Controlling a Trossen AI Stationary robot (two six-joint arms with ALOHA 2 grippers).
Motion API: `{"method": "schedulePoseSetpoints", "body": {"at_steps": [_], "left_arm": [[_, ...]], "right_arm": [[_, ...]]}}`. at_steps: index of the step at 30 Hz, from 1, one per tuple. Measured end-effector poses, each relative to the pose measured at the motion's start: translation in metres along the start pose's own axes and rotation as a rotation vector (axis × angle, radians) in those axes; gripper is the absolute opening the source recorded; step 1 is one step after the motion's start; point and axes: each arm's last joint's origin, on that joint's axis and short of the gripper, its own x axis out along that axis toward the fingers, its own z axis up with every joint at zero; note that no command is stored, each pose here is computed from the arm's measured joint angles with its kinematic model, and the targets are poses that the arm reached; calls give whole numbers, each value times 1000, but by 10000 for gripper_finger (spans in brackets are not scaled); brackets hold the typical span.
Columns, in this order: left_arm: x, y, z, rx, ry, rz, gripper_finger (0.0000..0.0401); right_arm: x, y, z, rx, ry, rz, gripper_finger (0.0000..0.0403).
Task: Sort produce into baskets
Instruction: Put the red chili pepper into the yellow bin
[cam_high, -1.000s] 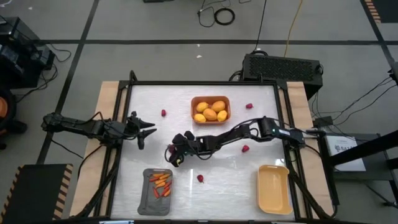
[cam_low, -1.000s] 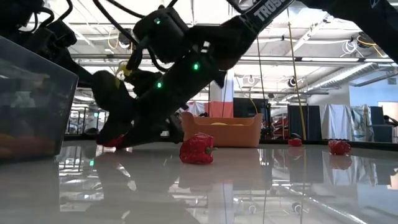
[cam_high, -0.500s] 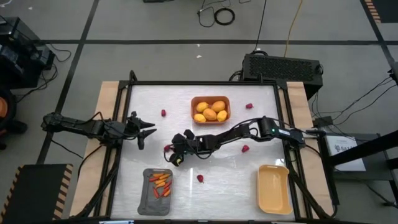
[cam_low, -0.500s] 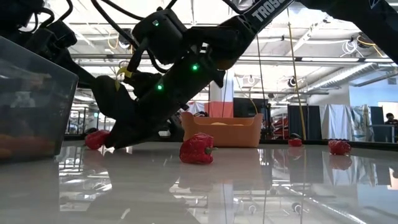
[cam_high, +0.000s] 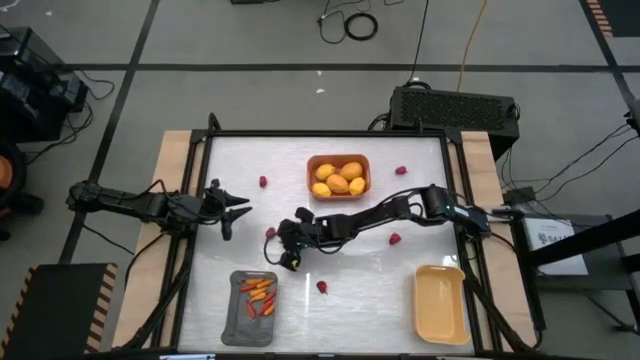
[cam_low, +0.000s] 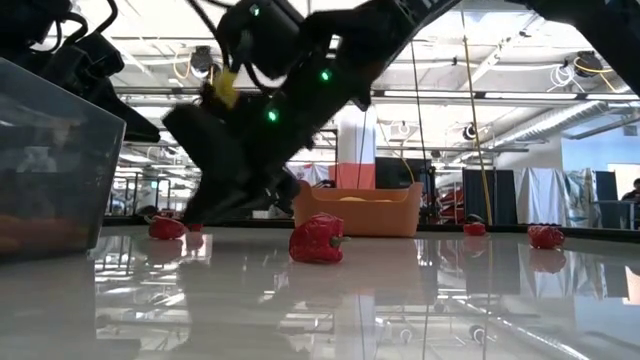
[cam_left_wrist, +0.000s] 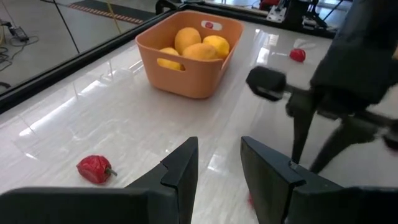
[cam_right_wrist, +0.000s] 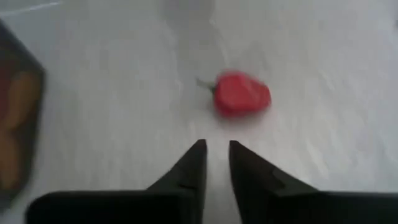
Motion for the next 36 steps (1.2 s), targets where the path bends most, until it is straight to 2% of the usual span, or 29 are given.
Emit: {"method": "schedulePoseSetpoints", "body": {"at_steps": [4, 12, 17, 20, 23, 29, 36], "left_arm": [[0, 0, 0, 2, 4, 2, 127], [1, 0, 0, 3, 6, 1, 127], [1, 0, -1, 5, 10, 2, 127], [1, 0, -1, 4, 9, 2, 127], [1, 0, -1, 4, 10, 2, 127], [1, 0, -1, 5, 10, 2, 127], [1, 0, -1, 5, 10, 2, 127]], "right_arm": [[-1, 2, 7, -109, -25, 2, 121], [3, 1, 14, -219, -116, 5, 280], [2, 3, 21, -302, -190, 31, 345], [10, 0, 19, -309, -212, 67, 356], [24, -10, 13, -289, -225, 44, 355], [42, -24, 3, -235, -225, 29, 344], [51, -26, -8, -228, -195, 29, 316]]}}
